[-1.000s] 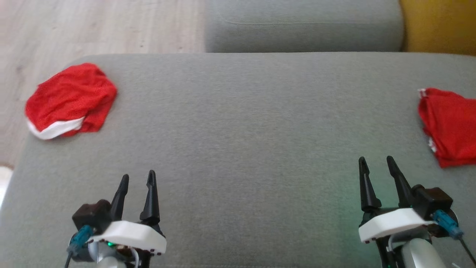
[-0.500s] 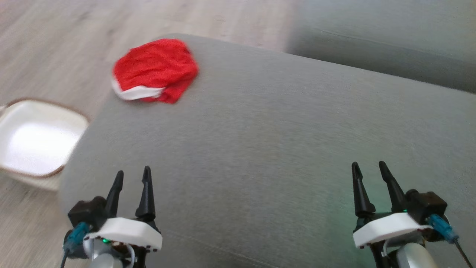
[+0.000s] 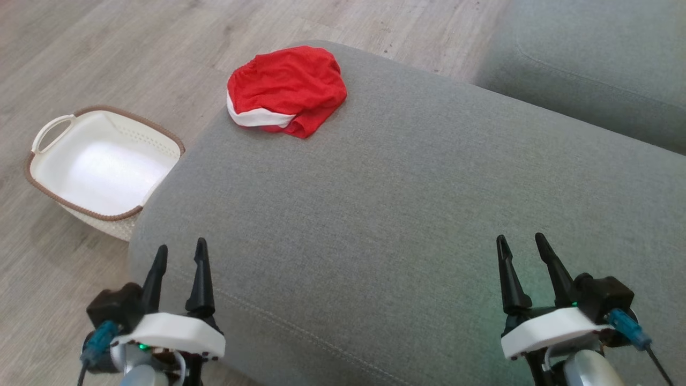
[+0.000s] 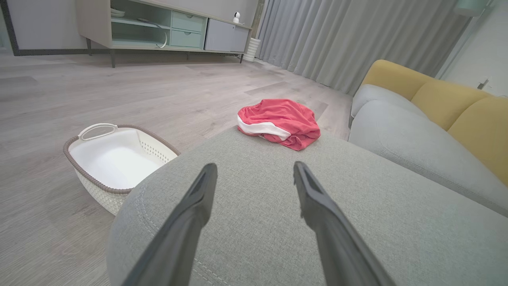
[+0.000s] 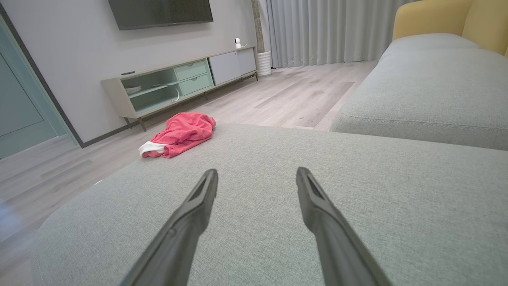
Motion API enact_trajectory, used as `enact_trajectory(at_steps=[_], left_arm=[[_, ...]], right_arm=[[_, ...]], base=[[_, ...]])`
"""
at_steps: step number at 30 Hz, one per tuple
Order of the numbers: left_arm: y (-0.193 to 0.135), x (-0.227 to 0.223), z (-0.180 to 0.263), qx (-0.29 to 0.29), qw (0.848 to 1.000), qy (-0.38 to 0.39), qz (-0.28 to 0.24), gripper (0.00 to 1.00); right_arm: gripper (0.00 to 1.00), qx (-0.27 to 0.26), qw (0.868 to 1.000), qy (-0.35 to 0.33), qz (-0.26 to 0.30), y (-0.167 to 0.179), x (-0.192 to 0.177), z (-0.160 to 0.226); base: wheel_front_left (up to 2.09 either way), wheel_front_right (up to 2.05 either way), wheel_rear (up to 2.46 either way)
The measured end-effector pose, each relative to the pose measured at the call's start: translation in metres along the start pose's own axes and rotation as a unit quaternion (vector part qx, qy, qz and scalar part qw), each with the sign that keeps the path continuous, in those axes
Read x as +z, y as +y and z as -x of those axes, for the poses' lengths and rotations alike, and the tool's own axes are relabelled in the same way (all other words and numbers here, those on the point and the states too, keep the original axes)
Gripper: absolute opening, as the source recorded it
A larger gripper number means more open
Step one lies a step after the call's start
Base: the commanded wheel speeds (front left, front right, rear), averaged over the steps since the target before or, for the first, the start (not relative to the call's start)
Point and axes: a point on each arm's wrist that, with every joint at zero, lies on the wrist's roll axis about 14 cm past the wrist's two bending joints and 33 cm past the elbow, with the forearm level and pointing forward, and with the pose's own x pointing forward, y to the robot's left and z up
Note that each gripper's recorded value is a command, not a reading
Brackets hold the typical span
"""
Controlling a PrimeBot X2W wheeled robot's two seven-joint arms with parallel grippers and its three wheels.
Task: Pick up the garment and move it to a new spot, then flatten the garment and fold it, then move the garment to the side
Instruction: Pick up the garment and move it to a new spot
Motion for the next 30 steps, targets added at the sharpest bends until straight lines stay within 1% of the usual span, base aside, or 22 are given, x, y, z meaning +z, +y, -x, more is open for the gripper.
enact_trajectory(at_steps=[3,6,9,14,19,20,21,24,25,27,30], left_arm=[[0.002,0.0,-0.002,0.003,1.0,0.0,0.0,1.0],[0.002,0.001,-0.006,0.004,1.0,0.001,0.014,1.0],[0.005,0.015,-0.019,0.002,1.0,-0.016,-0.007,1.0],[0.004,0.071,-0.069,-0.017,0.995,-0.079,-0.061,1.0],[-0.006,0.116,-0.132,-0.026,0.989,-0.107,-0.097,1.0],[-0.007,0.121,-0.147,-0.027,0.989,-0.105,-0.105,1.0],[-0.007,0.121,-0.147,-0.027,0.989,-0.105,-0.105,1.0],[-0.008,0.123,-0.192,-0.014,0.992,-0.074,-0.097,1.0],[-0.01,0.121,-0.206,-0.013,0.993,-0.061,-0.104,1.0],[-0.013,0.109,-0.232,-0.008,0.993,-0.025,-0.118,1.0],[-0.021,0.079,-0.264,0.002,0.992,0.031,-0.119,1.0]], right_arm=[[1.0,-0.003,1.0,-0.001,0.0,-0.002,0.0,0.001],[1.0,-0.007,1.0,-0.005,0.002,-0.006,0.002,0.0],[1.0,-0.01,1.0,-0.015,0.024,-0.014,0.013,-0.011],[1.0,-0.011,0.997,-0.053,0.057,-0.024,0.047,-0.036],[1.0,-0.025,0.996,-0.047,0.067,-0.043,0.045,-0.047],[1.0,-0.029,0.996,-0.043,0.069,-0.048,0.043,-0.049],[1.0,-0.029,0.996,-0.043,0.069,-0.048,0.043,-0.049],[1.0,-0.041,0.996,-0.032,0.077,-0.062,0.036,-0.053],[1.0,-0.046,0.995,-0.03,0.08,-0.067,0.034,-0.054],[1.0,-0.056,0.994,-0.022,0.087,-0.078,0.029,-0.054],[1.0,-0.079,0.992,-0.008,0.095,-0.096,0.021,-0.049]], base=[[0.0,0.0,0.0],[0.0,0.0,0.0],[0.0,0.0,0.0],[0.0,0.0,0.0],[0.0,0.0,0.0],[0.0,0.0,0.0],[0.0,0.0,0.0],[0.0,0.0,0.0],[0.0,0.0,0.0],[0.0,0.0,0.0],[0.0,0.0,0.0]])
